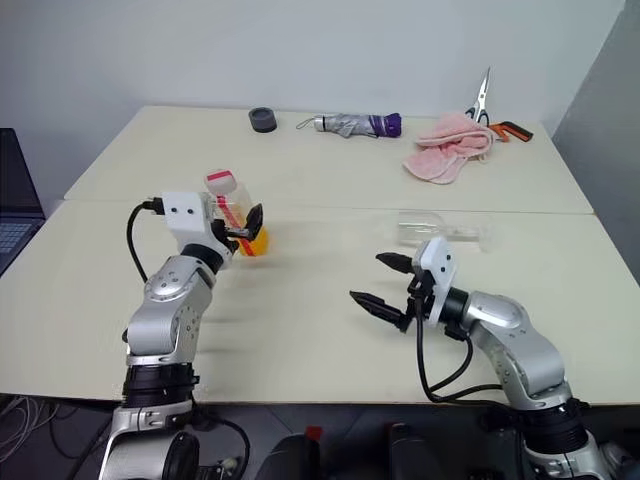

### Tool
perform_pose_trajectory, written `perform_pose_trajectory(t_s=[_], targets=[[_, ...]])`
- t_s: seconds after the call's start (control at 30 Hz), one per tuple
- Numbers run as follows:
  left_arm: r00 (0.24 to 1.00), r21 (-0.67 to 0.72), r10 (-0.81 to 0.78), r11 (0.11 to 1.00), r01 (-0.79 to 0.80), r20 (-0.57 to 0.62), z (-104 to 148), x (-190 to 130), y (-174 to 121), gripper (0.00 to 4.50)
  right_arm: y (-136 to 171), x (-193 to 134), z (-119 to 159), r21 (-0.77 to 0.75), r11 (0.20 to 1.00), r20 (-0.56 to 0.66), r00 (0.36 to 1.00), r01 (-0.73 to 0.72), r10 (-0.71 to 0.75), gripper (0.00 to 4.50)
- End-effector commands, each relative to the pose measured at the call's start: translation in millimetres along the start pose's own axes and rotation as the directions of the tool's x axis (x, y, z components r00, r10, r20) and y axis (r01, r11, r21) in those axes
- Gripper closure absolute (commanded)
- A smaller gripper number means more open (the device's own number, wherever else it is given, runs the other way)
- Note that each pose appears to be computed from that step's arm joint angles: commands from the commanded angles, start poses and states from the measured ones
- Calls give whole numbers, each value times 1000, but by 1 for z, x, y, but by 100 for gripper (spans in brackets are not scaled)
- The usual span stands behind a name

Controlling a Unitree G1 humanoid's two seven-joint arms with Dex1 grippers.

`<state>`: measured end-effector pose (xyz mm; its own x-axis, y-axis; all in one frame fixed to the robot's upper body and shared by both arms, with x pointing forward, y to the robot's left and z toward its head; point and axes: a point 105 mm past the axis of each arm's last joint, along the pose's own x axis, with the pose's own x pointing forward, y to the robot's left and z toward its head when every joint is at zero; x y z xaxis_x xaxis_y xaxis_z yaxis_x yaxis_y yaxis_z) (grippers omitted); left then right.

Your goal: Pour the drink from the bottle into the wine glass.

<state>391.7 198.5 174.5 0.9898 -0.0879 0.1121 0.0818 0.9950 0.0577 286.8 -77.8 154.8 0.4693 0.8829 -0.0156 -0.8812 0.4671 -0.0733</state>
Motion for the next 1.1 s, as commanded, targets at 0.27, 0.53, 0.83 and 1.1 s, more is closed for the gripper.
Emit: perform_pose_trajectory(t_s=[0.27, 0.53, 0.83, 1.1], targets=[[998, 37, -2, 999, -1, 70, 20, 11, -4, 2, 1, 3, 18, -44, 999, 38, 999, -16, 18, 0], [997, 37, 6, 999, -9, 74, 22, 14, -2, 2, 2, 4, 19, -43, 999, 36, 999, -20, 22, 0], [997, 30, 21, 999, -23, 73, 23, 18, 0, 2, 2, 5, 20, -41, 999, 34, 999, -22, 24, 0], [997, 25, 24, 999, -26, 69, 21, 18, 2, 118, 1, 6, 21, -44, 999, 36, 999, -23, 25, 0]])
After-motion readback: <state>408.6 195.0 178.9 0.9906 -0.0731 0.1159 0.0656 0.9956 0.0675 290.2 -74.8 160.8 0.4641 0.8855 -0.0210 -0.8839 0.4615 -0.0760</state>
